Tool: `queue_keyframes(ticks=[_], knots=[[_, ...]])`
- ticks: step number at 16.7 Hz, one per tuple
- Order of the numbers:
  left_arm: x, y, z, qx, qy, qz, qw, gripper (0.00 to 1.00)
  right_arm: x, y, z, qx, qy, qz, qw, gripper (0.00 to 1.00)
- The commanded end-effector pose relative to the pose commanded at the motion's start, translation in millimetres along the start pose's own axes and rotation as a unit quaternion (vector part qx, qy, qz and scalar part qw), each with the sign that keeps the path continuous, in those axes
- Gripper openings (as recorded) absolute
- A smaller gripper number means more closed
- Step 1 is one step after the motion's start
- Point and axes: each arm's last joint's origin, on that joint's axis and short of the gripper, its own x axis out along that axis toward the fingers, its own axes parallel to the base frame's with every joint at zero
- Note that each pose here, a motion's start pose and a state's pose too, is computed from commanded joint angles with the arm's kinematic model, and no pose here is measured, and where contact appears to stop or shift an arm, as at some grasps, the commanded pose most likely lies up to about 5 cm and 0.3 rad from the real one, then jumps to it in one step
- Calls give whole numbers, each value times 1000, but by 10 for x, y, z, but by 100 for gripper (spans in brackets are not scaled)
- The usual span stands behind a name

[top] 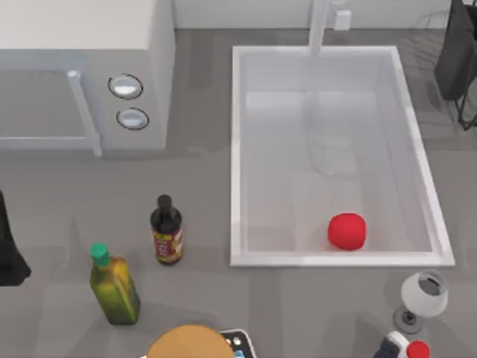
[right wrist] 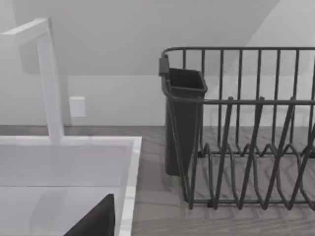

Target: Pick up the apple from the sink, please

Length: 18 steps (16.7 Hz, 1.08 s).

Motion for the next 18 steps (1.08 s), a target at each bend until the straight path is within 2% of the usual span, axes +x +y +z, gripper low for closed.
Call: queue_keyframes(ticks=[7,10,14,18], knots=[[0,0,0,0,0,0,1000,100,0,0,0,0,0,0,1000,100],[0,0,0,0,0,0,1000,100,5,19,116,9,21,8,1000,100],[0,0,0,0,0,0,1000,100,106,90,476,34,104,33,993,100],[0,0,0,0,0,0,1000,100,478,250,879,58,241,56,967,100]])
